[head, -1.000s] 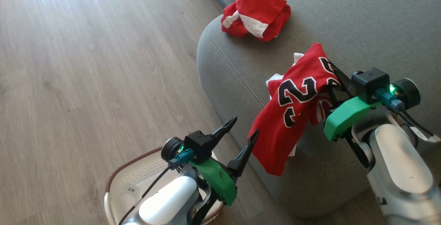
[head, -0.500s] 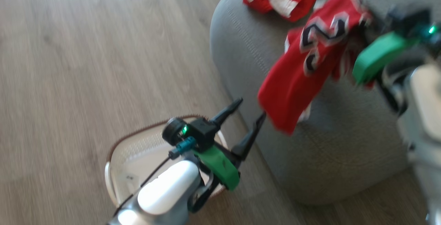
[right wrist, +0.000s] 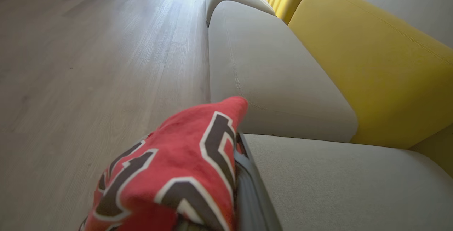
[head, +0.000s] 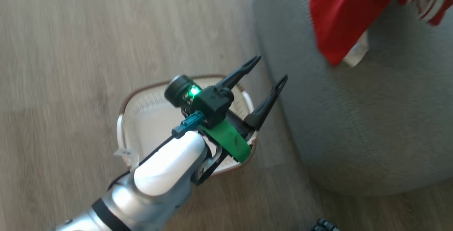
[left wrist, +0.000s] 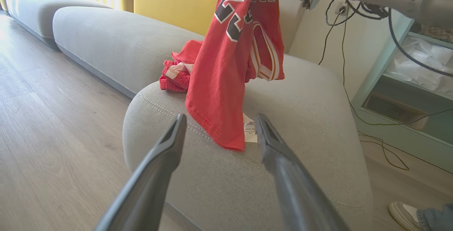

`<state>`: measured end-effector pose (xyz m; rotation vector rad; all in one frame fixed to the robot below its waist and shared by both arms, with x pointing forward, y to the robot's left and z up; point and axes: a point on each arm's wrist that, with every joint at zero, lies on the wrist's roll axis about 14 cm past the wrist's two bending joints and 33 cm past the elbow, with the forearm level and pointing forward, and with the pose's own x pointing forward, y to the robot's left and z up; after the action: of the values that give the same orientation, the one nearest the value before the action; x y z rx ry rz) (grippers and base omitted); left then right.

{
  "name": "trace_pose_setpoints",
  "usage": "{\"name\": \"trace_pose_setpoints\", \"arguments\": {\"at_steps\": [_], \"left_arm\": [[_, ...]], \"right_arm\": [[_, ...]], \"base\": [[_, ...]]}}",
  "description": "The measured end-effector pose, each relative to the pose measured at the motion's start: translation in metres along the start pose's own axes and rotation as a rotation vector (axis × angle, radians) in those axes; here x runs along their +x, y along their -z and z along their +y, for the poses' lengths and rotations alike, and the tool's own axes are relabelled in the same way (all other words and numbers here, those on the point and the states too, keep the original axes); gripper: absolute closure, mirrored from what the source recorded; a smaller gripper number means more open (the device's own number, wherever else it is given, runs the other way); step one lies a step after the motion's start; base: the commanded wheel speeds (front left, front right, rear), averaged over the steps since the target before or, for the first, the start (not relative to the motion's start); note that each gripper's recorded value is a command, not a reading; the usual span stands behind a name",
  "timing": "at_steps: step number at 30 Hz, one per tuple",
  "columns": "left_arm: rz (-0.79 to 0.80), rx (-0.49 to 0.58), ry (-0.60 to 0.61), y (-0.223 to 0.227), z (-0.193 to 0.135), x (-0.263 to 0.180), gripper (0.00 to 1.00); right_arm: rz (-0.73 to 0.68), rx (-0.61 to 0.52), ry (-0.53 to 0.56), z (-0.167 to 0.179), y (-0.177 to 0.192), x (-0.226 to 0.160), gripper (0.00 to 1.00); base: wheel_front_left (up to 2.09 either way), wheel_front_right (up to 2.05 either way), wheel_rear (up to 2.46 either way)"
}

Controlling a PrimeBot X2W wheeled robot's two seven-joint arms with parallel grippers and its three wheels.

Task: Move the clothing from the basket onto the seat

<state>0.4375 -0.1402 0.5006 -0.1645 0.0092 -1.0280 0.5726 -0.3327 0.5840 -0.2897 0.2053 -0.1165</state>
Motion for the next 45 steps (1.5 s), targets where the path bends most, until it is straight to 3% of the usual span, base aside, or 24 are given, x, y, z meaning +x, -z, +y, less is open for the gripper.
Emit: {"name": "trace_pose_setpoints", "arguments": {"at_steps": [5, 13, 22, 23, 24, 25, 26, 36, 45], "left_arm": [[0.014, -0.009, -0.048, 0.014, 0.029, -0.004, 0.0], [0.058, -0.035, -0.117, 0.042, 0.06, -0.018, 0.0], [0.086, -0.056, -0.145, 0.06, 0.071, -0.024, 0.0], [0.085, -0.055, -0.143, 0.059, 0.071, -0.023, 0.0], [0.084, -0.054, -0.141, 0.059, 0.071, -0.023, 0.0], [0.083, -0.053, -0.139, 0.059, 0.07, -0.022, 0.0], [0.081, -0.052, -0.135, 0.058, 0.07, -0.021, 0.0], [0.081, -0.041, -0.116, 0.054, 0.063, -0.014, 0.0], [0.083, -0.054, -0.136, 0.043, 0.05, -0.021, 0.0]], "right_arm": [[0.073, -0.003, 0.043, -0.01, 0.023, 0.039, 1.0], [0.193, -0.033, 0.047, 0.005, 0.076, 0.077, 1.0], [0.334, -0.038, 0.029, 0.022, 0.128, 0.085, 1.0], [0.341, -0.037, 0.033, 0.02, 0.129, 0.084, 0.81], [0.351, -0.038, 0.037, 0.018, 0.131, 0.082, 0.54], [0.357, -0.04, 0.042, 0.016, 0.132, 0.081, 0.15], [0.361, -0.04, 0.046, 0.013, 0.133, 0.079, 0.0], [0.339, -0.019, 0.083, -0.011, 0.121, 0.059, 0.0], [0.263, 0.059, 0.003, 0.008, 0.106, 0.023, 0.0]], "base": [[0.0, 0.0, 0.0], [0.0, 0.0, 0.0], [0.0, 0.0, 0.0], [0.0, 0.0, 0.0], [0.0, 0.0, 0.0], [0.0, 0.0, 0.0], [0.0, 0.0, 0.0], [0.0, 0.0, 0.0], [0.0, 0.0, 0.0]]}}
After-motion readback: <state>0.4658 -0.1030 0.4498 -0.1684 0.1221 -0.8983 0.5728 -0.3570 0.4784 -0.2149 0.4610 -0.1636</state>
